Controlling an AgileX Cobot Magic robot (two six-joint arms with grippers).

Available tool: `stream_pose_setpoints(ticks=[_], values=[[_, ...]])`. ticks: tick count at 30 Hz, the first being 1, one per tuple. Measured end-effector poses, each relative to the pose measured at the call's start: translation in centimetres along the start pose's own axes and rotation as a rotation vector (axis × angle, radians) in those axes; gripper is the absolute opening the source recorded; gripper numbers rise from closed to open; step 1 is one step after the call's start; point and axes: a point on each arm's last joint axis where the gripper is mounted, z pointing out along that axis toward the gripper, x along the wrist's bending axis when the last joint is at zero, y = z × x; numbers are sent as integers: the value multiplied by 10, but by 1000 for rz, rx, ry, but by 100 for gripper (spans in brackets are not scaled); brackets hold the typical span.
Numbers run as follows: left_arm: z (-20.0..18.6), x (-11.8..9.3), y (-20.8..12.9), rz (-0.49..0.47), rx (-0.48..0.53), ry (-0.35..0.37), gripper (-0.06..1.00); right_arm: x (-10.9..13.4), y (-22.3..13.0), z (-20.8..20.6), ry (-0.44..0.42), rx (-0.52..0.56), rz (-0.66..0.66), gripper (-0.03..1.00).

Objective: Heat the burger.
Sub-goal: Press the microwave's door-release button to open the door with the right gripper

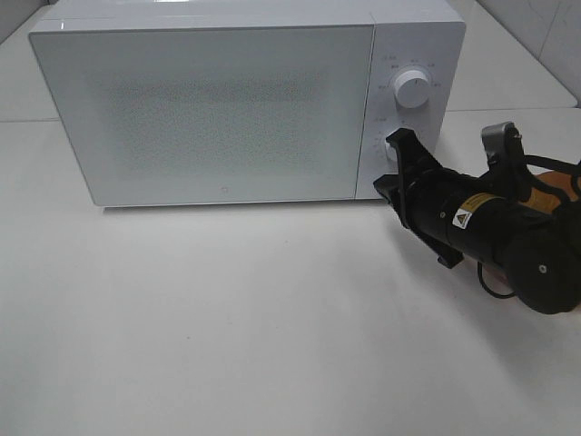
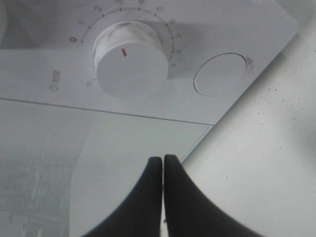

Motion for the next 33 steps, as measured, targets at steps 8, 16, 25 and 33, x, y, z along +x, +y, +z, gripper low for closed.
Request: stream_pose_setpoints(ticks=[8, 16, 25, 33], values=[[0, 0, 0, 0, 0, 0, 0, -1, 10, 13, -45, -96, 104, 1], [0, 0, 0, 0, 0, 0, 0, -9, 11, 25, -85, -129, 144, 1], [0, 0, 0, 0, 0, 0, 0, -3, 17, 35, -97, -174, 168, 1], [0, 0, 0, 0, 0, 0, 0, -6, 19, 39, -141, -198, 156, 1]])
